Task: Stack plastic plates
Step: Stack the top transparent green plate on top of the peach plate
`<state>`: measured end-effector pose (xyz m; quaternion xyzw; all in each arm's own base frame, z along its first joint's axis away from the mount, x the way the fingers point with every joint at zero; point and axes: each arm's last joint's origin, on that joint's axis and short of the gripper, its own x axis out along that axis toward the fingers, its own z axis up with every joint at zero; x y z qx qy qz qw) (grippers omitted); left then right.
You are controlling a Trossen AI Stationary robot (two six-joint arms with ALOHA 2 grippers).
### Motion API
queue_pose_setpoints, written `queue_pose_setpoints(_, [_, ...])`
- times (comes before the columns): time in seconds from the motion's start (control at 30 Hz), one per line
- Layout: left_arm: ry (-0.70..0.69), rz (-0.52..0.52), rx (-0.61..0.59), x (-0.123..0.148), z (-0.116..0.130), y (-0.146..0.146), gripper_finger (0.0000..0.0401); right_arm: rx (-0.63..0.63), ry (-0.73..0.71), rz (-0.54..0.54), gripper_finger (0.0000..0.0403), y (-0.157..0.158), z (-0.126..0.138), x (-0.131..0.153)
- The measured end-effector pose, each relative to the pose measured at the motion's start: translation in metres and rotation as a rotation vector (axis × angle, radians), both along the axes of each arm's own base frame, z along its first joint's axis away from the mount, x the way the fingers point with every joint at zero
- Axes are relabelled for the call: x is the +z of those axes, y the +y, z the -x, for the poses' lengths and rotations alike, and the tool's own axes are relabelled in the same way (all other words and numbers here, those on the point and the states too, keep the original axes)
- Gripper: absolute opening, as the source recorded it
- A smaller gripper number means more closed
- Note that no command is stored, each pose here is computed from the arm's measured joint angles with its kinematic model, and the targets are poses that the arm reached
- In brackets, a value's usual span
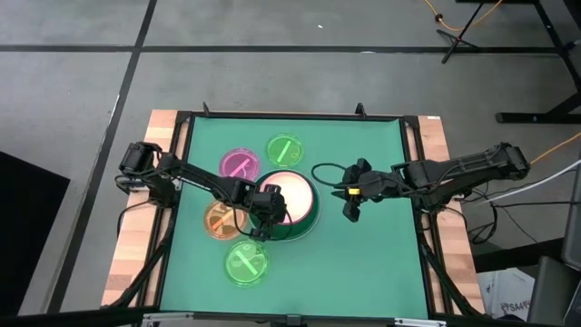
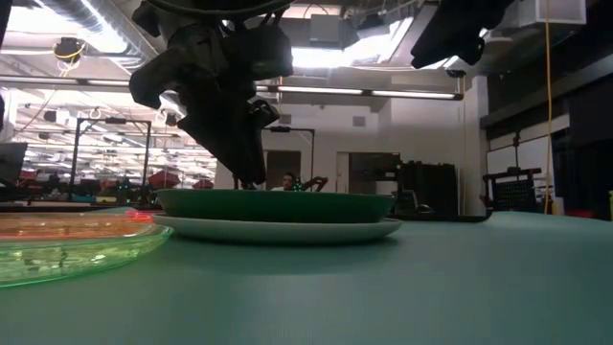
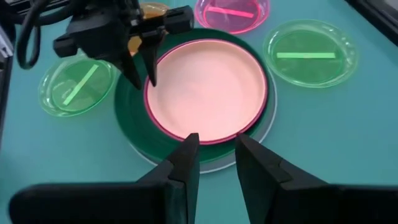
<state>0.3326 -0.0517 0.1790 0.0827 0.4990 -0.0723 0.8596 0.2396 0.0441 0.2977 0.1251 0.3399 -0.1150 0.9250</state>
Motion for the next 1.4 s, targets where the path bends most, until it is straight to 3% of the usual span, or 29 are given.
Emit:
queue_pose_setpoints(0.37, [-0.057, 0.008, -0.001, 0.017, -0.01, -0.001, 0.0104, 0.013, -0.09, -0.084, 0.01, -0.002, -0.011, 0.004])
queue_pose_setpoints(0.67, [-0.162, 0.021, 0.042, 0.061, 0.005, 0.012, 0.0104, -0.085, -0.109, -0.109, 0.019, -0.034, -0.026, -0.001])
queue_pose_setpoints(0.8, [-0.227, 0.032, 0.086, 0.091, 0.023, 0.025, 0.0104, -0.138, -0.172, -0.13, 0.0206, -0.059, -0.034, 0.001])
queue_pose_setpoints(1.07, [-0.308, 0.026, 0.186, 0.138, 0.07, 0.056, 0.0104, -0.227, -0.273, -0.111, 0.0201, -0.126, -0.048, -0.006])
queue_pose_setpoints(1.4, [-0.334, 0.01, 0.291, 0.157, 0.104, 0.08, 0.0104, -0.356, -0.29, -0.162, 0.02, -0.215, -0.059, -0.055])
